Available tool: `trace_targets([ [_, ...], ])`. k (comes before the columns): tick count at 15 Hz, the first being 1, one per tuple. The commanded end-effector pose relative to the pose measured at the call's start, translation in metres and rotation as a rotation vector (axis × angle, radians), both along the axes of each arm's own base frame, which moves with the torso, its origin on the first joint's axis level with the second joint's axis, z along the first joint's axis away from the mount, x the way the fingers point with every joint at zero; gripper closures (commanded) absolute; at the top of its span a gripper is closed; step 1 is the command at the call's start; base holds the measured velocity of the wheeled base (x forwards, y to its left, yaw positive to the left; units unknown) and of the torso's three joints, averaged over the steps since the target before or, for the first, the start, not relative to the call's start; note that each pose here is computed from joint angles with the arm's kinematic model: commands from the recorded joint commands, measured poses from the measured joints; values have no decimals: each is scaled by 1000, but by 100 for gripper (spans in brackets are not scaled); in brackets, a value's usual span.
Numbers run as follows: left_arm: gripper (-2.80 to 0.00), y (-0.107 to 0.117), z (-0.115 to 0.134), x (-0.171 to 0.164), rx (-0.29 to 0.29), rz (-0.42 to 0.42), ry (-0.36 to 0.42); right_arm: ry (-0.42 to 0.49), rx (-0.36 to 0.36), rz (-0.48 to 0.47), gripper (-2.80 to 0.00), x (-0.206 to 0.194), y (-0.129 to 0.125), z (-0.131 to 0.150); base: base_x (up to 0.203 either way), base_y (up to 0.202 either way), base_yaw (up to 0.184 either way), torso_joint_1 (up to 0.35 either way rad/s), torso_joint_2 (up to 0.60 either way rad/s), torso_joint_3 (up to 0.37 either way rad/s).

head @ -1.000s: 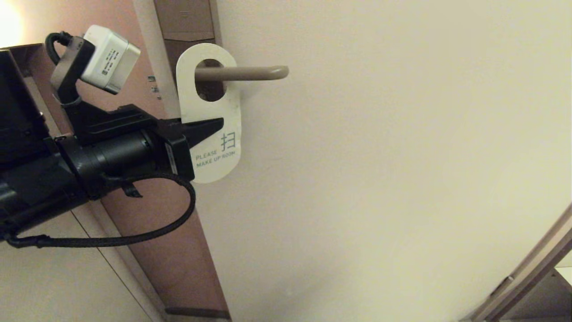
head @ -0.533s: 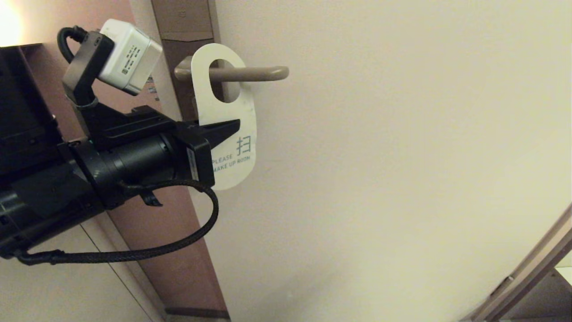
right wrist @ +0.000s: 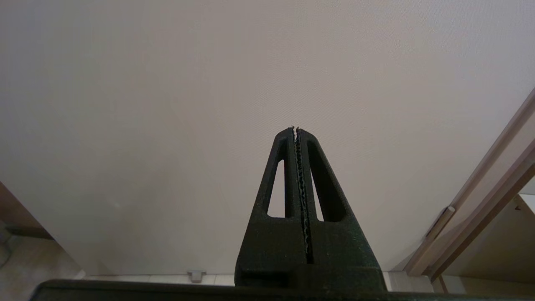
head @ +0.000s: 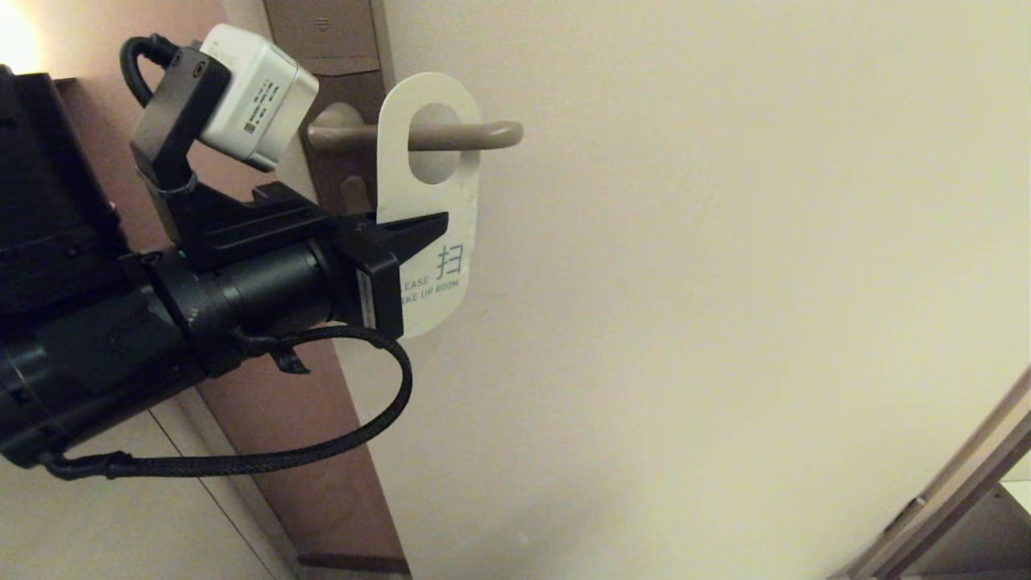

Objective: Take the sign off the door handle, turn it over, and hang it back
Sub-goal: Take down the sign

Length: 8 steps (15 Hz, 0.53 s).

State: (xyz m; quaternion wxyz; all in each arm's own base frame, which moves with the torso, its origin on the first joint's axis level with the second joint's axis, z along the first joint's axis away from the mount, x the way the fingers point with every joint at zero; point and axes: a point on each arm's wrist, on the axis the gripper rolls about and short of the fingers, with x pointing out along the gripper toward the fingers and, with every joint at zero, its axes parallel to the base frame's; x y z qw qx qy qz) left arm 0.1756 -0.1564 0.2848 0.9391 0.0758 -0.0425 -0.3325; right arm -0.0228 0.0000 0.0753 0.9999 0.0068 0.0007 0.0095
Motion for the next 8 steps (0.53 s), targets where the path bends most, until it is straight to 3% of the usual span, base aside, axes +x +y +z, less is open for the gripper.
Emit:
trace_targets([
  [1, 0, -4, 2, 4, -3, 2, -4, 0, 0, 1, 0, 0, 0, 0, 0, 0, 0, 0, 0, 0],
  [8, 0, -9, 2, 9, -1, -3, -2, 0, 0, 1, 0, 0, 0, 0, 0, 0, 0, 0, 0, 0],
])
